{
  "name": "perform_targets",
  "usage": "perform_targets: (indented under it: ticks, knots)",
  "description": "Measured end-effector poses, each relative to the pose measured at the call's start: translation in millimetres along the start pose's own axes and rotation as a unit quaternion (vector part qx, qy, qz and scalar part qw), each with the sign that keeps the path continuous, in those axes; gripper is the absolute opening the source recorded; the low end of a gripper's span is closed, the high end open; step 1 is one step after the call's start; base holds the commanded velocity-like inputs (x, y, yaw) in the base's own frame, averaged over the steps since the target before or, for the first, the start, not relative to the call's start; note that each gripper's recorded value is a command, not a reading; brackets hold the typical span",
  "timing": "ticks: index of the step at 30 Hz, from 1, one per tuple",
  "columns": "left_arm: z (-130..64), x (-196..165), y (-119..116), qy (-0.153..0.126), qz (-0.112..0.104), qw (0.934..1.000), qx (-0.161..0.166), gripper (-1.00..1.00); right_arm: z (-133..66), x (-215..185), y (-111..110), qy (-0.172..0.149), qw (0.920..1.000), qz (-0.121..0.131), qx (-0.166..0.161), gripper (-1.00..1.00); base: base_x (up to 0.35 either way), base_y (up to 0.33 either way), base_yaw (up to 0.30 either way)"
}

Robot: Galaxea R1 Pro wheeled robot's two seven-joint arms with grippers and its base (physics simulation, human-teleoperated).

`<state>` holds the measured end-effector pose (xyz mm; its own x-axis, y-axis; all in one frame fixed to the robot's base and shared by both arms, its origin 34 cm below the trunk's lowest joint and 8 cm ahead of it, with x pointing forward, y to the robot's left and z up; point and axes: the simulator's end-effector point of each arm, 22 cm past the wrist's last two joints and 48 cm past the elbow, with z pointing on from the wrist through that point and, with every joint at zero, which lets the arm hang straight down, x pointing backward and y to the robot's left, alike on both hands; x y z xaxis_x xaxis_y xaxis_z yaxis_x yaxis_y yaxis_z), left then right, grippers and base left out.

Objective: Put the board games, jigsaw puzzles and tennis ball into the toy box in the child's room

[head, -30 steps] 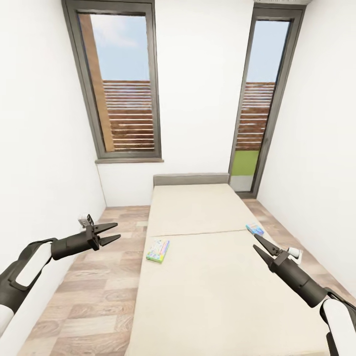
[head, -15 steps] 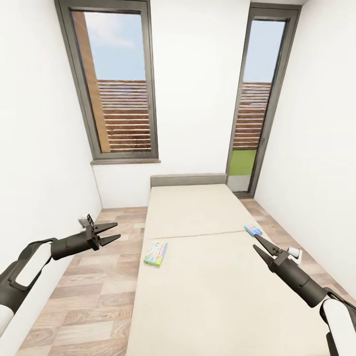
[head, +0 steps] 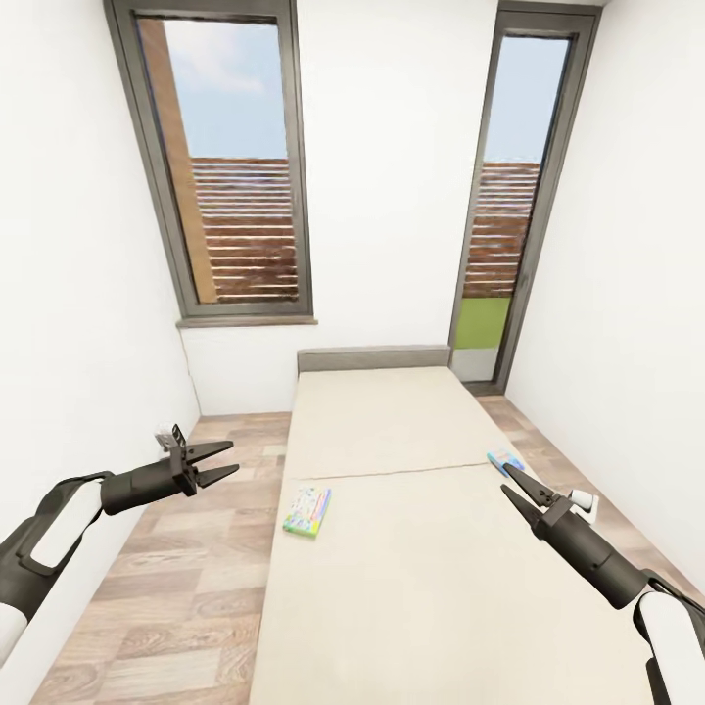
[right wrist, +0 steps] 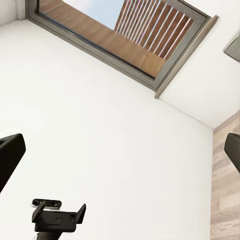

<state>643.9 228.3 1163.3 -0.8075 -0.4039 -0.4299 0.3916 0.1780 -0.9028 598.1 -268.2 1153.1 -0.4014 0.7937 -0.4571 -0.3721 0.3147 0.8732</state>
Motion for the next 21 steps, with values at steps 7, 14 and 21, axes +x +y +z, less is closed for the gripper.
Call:
perform_targets:
  ticks: [7,14,21]
  knots:
    - [0.1,0.1,0.0,0.0,0.0,1.0,0.0,1.0,0.0,0.2,-0.3,0.001,1.0,-0.001,0.001,1.0,0.039,-0.022,0.0]
    - [0.1,0.0,0.0,0.0,0.0,1.0,0.0,1.0,0.0,0.2,-0.2,0.0,1.0,-0.001,0.001,1.0,0.08,-0.098,0.0]
    - [0.1,0.0,0.1,0.0,0.0,1.0,0.0,1.0,0.0,0.1,-0.4,0.0,1.0,-0.001,0.001,1.0,0.02,-0.023,0.0]
